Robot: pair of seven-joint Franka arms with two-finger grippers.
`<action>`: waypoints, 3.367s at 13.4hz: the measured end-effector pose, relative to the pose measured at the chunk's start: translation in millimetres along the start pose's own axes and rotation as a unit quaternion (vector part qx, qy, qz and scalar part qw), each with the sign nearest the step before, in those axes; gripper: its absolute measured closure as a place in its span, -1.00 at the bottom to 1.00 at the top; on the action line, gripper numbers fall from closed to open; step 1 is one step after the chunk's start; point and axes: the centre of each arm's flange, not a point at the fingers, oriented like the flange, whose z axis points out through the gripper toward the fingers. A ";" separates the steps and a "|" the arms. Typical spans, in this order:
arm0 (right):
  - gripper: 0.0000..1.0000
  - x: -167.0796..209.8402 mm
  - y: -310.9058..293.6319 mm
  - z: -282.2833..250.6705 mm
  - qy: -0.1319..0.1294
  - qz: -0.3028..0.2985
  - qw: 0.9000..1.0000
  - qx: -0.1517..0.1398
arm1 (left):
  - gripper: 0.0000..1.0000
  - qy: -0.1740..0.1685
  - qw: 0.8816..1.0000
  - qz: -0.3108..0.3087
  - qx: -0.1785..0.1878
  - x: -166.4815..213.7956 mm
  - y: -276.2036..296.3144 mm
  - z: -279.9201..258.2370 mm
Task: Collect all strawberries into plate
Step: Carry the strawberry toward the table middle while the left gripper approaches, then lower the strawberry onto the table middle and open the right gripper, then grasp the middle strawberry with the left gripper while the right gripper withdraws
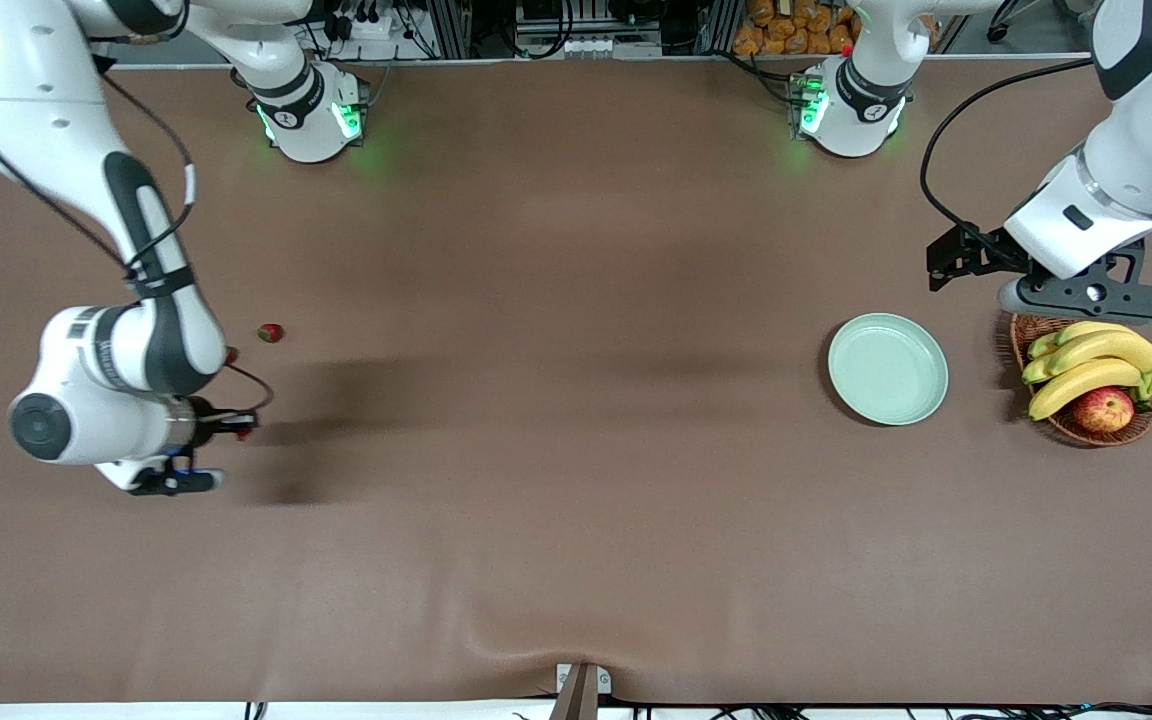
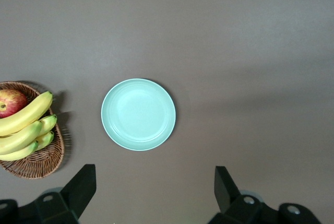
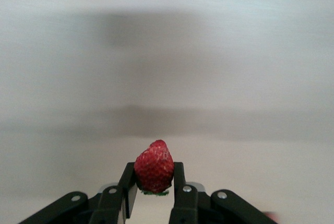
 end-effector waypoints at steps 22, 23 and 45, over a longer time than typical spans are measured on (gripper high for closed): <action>-0.41 -92.9 -409.6 120.0 0.054 0.085 0.979 0.175 | -1.00 -0.006 0.999 -0.028 -0.036 -0.3 170.3 216.8; -0.64 -84.4 -400.4 110.7 0.056 0.092 0.978 0.178 | -1.00 -0.005 0.999 -0.030 -0.041 3.5 181.7 217.8; -1.00 -48.8 70.8 48.6 -0.128 0.024 0.991 -0.003 | -0.44 0.030 0.991 0.122 -0.036 44.7 379.3 371.9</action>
